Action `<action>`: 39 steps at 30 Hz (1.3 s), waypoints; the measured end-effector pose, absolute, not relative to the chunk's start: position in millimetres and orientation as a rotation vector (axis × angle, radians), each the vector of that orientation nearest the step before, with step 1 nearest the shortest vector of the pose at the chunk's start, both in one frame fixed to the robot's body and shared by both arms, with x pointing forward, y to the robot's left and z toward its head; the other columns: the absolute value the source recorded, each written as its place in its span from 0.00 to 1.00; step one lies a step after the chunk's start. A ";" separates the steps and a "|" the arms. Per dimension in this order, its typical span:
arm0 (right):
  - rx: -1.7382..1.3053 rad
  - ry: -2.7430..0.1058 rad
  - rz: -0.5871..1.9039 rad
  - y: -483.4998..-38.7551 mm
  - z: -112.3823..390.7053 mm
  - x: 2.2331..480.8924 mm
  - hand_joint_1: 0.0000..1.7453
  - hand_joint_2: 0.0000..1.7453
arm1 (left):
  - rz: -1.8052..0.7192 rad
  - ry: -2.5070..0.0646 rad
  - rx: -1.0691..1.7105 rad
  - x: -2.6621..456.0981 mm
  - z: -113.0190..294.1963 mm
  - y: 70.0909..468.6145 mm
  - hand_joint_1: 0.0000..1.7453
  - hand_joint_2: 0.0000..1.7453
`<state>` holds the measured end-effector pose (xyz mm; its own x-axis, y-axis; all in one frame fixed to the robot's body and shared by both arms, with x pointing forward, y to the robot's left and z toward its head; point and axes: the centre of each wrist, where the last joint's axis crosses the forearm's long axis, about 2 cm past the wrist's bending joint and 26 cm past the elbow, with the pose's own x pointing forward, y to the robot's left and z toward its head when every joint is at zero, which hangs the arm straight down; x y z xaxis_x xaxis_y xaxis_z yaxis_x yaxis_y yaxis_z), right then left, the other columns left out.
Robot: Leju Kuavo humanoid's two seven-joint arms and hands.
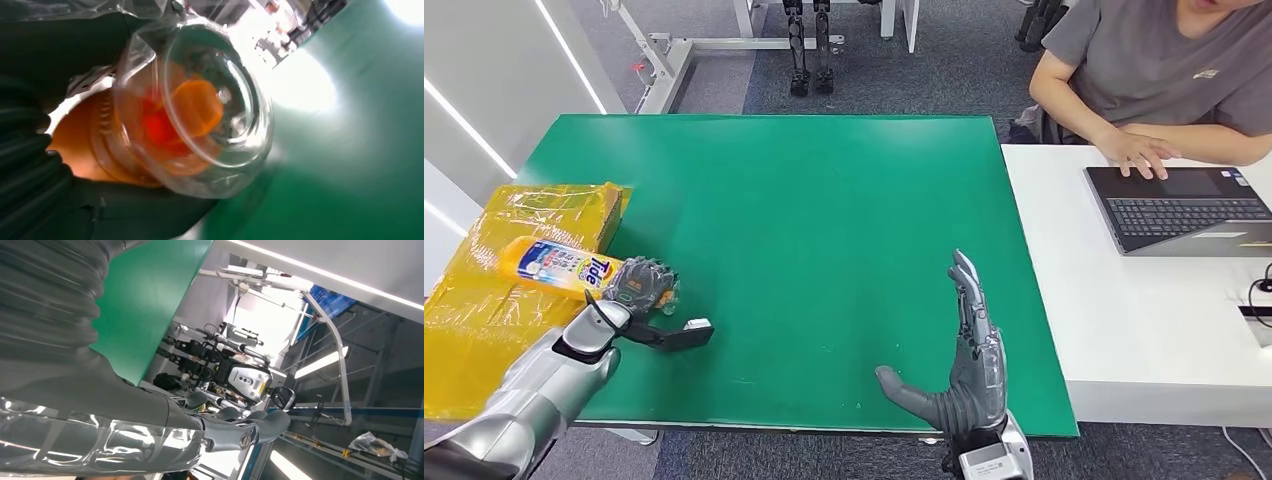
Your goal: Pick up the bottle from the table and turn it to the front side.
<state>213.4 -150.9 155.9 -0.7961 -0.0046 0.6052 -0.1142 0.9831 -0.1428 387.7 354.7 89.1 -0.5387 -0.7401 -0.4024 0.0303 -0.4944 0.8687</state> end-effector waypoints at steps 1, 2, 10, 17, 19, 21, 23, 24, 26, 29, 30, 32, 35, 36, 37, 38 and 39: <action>0.081 -2.483 0.227 -151.0 155.8 213.4 0.00 1.00 | -2.068 -1.188 1.112 388.7 90.1 353.5 0.00 1.00; 0.079 -2.483 0.227 -151.1 155.8 213.4 0.00 1.00 | -2.064 -1.193 1.116 389.6 91.2 353.1 0.00 1.00; 0.061 -2.481 0.218 -151.7 154.7 212.4 0.00 1.00 | -2.028 -1.232 1.145 391.4 94.1 353.3 0.00 1.00; 0.052 -2.469 0.217 -153.2 151.6 209.6 0.00 1.00 | -1.956 -1.305 1.174 384.5 88.2 357.5 0.00 1.00; 0.046 -2.466 0.216 -154.1 151.0 209.3 0.00 1.00 | -1.928 -1.331 1.184 381.2 85.7 359.2 0.00 1.00; 0.040 -2.465 0.215 -154.8 150.7 209.2 0.00 1.00 | -1.896 -1.360 1.194 377.6 83.4 360.5 0.00 1.00; 0.033 -2.465 0.216 -155.4 150.6 209.2 0.00 1.00 | -1.862 -1.391 1.203 373.5 80.9 361.5 0.00 1.00; 0.030 -2.464 0.215 -155.7 150.8 209.1 0.00 1.00 | -1.845 -1.407 1.209 371.4 79.8 362.1 0.00 1.00; 0.024 -2.462 0.215 -156.0 151.2 209.0 0.00 1.00 | -1.808 -1.437 1.223 366.7 77.6 363.7 0.00 1.00; 0.013 -2.459 0.210 -156.6 151.8 207.5 0.00 1.00 | -1.751 -1.468 1.237 360.4 76.2 369.9 0.00 1.00; 0.009 -2.456 0.208 -156.9 151.8 206.7 0.00 1.00 | -1.736 -1.470 1.241 359.2 76.7 373.2 0.00 1.00; 0.001 -2.451 0.204 -157.9 151.4 205.4 0.00 1.00 | -1.714 -1.467 1.254 357.8 78.5 380.1 0.00 1.00; -0.006 -2.447 0.202 -159.1 150.7 203.4 0.00 1.00 | -1.699 -1.456 1.277 355.6 81.0 390.0 0.00 1.00; -0.007 -2.446 0.202 -159.3 150.6 202.5 0.00 1.00 | -1.695 -1.453 1.284 354.7 81.8 393.2 0.00 1.00; -0.008 -2.445 0.201 -159.4 150.5 201.8 0.00 1.00 | -1.691 -1.452 1.290 353.8 82.6 395.8 0.00 1.00; -0.008 -2.445 0.201 -159.5 150.5 201.2 0.00 1.00 | -1.686 -1.452 1.297 352.9 83.6 398.6 0.00 1.00; -0.008 -2.444 0.201 -159.6 150.4 200.6 0.00 1.00 | -1.680 -1.454 1.304 351.9 84.7 401.0 0.00 1.00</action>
